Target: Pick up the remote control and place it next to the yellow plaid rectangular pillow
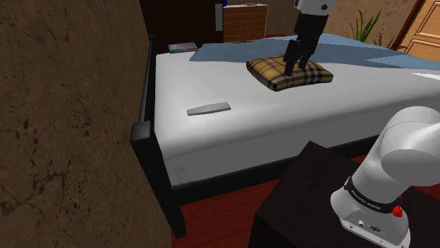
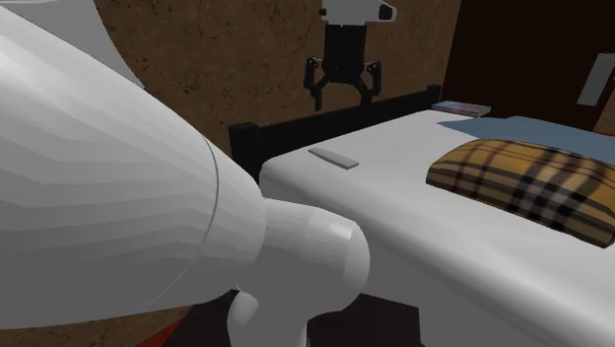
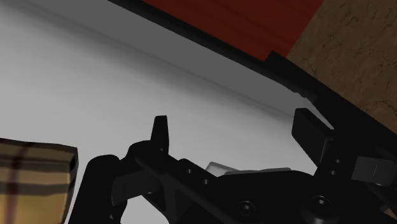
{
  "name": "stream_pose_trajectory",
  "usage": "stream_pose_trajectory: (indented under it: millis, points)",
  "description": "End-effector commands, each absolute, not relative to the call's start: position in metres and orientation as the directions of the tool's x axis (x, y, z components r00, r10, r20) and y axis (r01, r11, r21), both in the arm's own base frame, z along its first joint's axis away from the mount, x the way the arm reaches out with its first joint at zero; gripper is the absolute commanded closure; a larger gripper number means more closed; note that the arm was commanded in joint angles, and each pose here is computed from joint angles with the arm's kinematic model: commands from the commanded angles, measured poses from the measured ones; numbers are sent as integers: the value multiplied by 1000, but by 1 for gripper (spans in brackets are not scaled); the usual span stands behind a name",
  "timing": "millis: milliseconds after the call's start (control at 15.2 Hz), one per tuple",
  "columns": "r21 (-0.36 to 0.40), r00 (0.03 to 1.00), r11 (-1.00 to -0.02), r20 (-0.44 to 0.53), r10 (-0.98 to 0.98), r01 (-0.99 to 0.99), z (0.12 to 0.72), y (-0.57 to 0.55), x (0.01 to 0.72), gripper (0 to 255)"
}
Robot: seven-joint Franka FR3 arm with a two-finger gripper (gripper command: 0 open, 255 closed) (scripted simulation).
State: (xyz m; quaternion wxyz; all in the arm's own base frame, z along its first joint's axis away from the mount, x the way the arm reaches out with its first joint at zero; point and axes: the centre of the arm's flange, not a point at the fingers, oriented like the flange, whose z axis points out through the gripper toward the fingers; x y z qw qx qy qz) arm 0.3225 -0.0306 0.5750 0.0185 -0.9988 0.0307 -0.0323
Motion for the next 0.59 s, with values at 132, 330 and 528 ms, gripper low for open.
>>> stream_pose_trajectory:
  millis: [132, 330, 528]
  points:
    - [-34, 998, -999, 61, 6, 8, 563, -36, 346, 0]
    - [-27, 993, -994, 56, 108, 110, 544, -41, 382, 0]
    - [-20, 977, -977, 51, 209, 210, 525, -42, 417, 0]
